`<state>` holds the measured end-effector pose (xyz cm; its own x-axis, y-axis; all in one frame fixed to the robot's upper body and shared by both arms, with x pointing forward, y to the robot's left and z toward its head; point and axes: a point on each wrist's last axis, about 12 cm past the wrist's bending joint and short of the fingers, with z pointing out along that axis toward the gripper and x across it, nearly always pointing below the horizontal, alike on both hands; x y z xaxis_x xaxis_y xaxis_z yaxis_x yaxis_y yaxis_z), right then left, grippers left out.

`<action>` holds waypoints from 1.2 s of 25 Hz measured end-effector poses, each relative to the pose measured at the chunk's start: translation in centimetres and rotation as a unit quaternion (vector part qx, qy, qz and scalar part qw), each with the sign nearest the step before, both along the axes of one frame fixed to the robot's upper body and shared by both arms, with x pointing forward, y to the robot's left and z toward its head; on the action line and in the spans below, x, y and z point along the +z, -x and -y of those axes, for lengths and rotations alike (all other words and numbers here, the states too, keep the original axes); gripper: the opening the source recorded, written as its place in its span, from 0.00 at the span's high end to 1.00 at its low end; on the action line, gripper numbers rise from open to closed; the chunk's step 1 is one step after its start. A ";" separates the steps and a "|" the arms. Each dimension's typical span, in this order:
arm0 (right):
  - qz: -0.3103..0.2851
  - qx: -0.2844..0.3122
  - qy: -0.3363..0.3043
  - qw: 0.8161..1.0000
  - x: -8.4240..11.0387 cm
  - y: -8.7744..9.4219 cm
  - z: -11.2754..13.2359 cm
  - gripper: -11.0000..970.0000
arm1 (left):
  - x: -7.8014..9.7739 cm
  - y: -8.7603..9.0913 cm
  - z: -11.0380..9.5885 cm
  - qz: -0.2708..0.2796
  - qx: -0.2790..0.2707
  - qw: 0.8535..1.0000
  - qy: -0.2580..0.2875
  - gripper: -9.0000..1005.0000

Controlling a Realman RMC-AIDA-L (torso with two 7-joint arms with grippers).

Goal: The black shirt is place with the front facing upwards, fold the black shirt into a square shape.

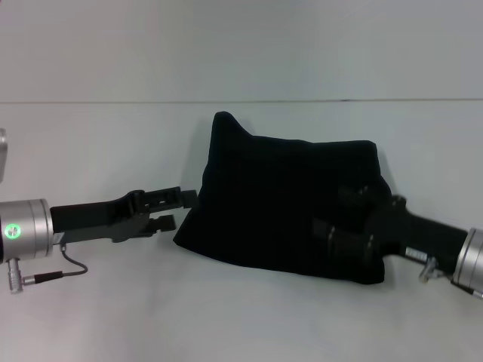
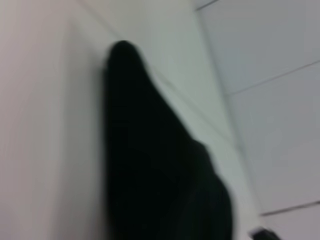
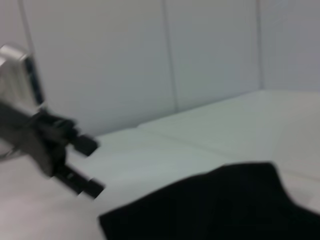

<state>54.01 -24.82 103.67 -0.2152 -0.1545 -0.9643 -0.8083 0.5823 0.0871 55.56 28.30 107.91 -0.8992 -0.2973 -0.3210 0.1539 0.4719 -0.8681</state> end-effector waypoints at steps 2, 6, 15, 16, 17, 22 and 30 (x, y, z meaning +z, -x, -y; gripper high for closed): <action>-0.004 0.014 0.014 1.000 -0.4 0.4 -0.2 0.17 | -0.3 -0.4 -0.2 -0.010 0.006 0.999 -0.031 0.10; -0.014 0.032 0.029 0.999 -1.0 0.9 -0.6 0.17 | -0.9 -1.0 -0.2 -0.020 0.016 0.997 -0.068 0.10; -0.014 0.037 0.034 0.999 -1.1 0.9 -0.6 0.17 | -1.1 -1.8 0.8 -0.013 0.008 0.995 -0.096 0.10; -0.014 0.038 0.034 0.999 -1.1 0.9 -0.6 0.17 | -1.1 -1.9 1.1 -0.013 0.004 0.995 -0.098 0.10; -0.014 0.038 0.034 0.999 -1.1 0.9 -0.6 0.17 | -1.2 -1.9 1.3 -0.012 0.001 0.995 -0.100 0.10; -0.014 0.043 0.033 0.998 -1.0 0.9 -0.8 0.17 | -1.2 -2.7 3.0 -0.002 -0.016 0.992 -0.122 0.10; -0.016 0.042 0.029 0.999 -1.0 0.9 -0.9 0.17 | -1.0 -3.4 4.0 0.014 -0.031 0.990 -0.139 0.14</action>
<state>53.12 -23.97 102.71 -0.2292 -0.2282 -0.9463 -0.8518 0.5175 0.0815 58.91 24.27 106.95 -0.9026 -0.1389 -0.4074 0.2114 0.6814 -0.7008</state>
